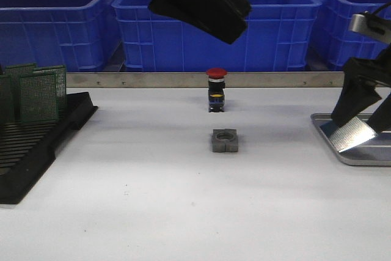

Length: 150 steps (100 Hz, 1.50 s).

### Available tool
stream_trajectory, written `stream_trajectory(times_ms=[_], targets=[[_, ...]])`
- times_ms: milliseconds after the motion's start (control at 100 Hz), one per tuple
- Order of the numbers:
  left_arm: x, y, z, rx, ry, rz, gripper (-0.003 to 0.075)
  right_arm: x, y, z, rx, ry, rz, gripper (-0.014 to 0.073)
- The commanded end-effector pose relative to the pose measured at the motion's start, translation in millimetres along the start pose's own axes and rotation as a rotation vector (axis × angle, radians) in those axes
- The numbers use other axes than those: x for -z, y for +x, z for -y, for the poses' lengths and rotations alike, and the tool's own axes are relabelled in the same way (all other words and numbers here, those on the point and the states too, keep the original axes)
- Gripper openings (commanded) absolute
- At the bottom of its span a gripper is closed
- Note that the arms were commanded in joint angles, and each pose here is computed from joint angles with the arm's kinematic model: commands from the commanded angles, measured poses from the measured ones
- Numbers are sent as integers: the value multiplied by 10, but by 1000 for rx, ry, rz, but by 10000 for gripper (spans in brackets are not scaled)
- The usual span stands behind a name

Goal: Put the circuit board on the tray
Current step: 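Carry the board with the right gripper and lay it on the steel tray, then move the left gripper back down onto another board in the rack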

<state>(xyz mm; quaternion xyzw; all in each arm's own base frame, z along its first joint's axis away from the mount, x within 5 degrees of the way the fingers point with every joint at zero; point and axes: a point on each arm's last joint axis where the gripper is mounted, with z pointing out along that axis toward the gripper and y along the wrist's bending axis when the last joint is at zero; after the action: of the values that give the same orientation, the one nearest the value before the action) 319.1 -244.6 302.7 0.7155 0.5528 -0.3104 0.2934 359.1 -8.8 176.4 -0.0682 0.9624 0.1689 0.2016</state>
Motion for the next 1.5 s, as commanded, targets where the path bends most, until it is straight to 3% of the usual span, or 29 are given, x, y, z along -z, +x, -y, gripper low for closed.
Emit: stream_trajectory(times_ms=[0, 210, 390, 540, 670, 820, 940, 1310, 1490], targets=[[193, -247, 39, -23, -49, 85, 578, 392, -143, -40, 31, 32, 115, 542], [261, -168, -2, -14, -68, 63, 578, 813, -102, -172, 82, 97, 229, 541], [411, -27, -36, 31, -79, 19, 577, 1148, 120, -362, 168, 205, 387, 541], [593, 133, -81, 44, -150, -121, 568, 1364, 343, -585, 262, 265, 501, 539], [766, 257, -135, 64, -210, -267, 566, 1512, 492, -705, 276, 270, 564, 539], [960, 503, -182, 100, -271, -476, 566, 1577, 570, -753, 265, 259, 591, 539], [1124, 668, -204, 143, -306, -550, 566, 1589, 572, -758, 266, 260, 596, 539], [1674, 1184, -263, 294, -442, -577, 566, 1598, 563, -751, 264, 270, 609, 539], [1661, 1446, -357, 346, -438, -584, 566, 1596, 565, -753, 265, 268, 606, 539]])
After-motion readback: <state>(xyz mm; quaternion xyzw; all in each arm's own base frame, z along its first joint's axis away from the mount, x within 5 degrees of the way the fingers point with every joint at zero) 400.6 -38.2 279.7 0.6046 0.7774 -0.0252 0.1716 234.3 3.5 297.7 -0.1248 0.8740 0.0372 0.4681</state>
